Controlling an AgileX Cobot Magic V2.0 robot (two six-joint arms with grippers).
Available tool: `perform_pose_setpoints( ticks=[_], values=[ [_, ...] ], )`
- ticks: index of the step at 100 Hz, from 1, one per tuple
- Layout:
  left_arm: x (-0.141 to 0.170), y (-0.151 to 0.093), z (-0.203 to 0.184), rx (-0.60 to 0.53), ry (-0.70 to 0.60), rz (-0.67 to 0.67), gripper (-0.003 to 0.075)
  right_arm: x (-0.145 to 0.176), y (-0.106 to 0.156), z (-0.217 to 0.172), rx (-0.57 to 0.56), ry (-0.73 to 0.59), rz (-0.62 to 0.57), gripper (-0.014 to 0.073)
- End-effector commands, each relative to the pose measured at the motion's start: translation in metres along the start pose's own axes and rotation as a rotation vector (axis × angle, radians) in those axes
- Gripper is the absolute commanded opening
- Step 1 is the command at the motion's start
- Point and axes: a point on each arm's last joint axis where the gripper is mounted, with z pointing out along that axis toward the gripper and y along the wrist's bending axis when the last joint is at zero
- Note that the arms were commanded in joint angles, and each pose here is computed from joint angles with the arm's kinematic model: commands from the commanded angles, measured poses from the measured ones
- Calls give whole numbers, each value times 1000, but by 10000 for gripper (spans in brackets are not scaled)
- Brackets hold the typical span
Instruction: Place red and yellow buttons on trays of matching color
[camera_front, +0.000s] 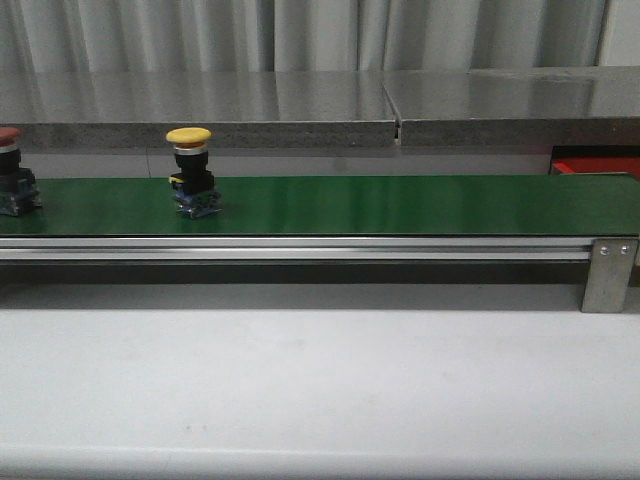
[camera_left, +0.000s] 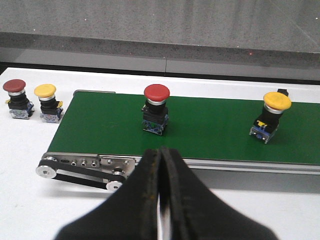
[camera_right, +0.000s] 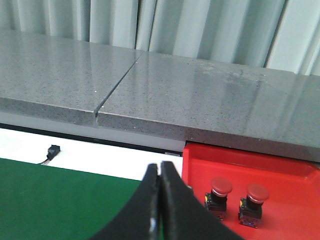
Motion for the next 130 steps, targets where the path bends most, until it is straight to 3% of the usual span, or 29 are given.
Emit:
perform_pose_setpoints(
  ticks=[1,15,25,47,54,86,112,130],
  values=[
    [-14,-1,-3,5,-94,-10,-20,-11,-1,-2,5,-35,4,-68],
    [-14,-1,-3,5,-94,-10,-20,-10,0,-1,-3,-31,31,-60],
    [-14,-1,-3,5,-94,-10,-20,-10,2,-1,-24,-32,33,31],
    [-14,-1,-3,5,-94,-10,-20,-11,6,-1,-72,-35,35,568],
    [-14,-1,-3,5,-94,-10,-20,-11,8,-1,-93,-37,42,638],
    [-14,-1,-3,5,-94,-10,-20,-27,15,16,-184,-32,19,647],
    [-14,-1,-3,5,-94,-10,-20,-53,31,82,-409,36,-48,647],
    [-14,-1,-3,5,-94,-10,-20,-45,47,140,-555,137,-131,647]
  ],
)
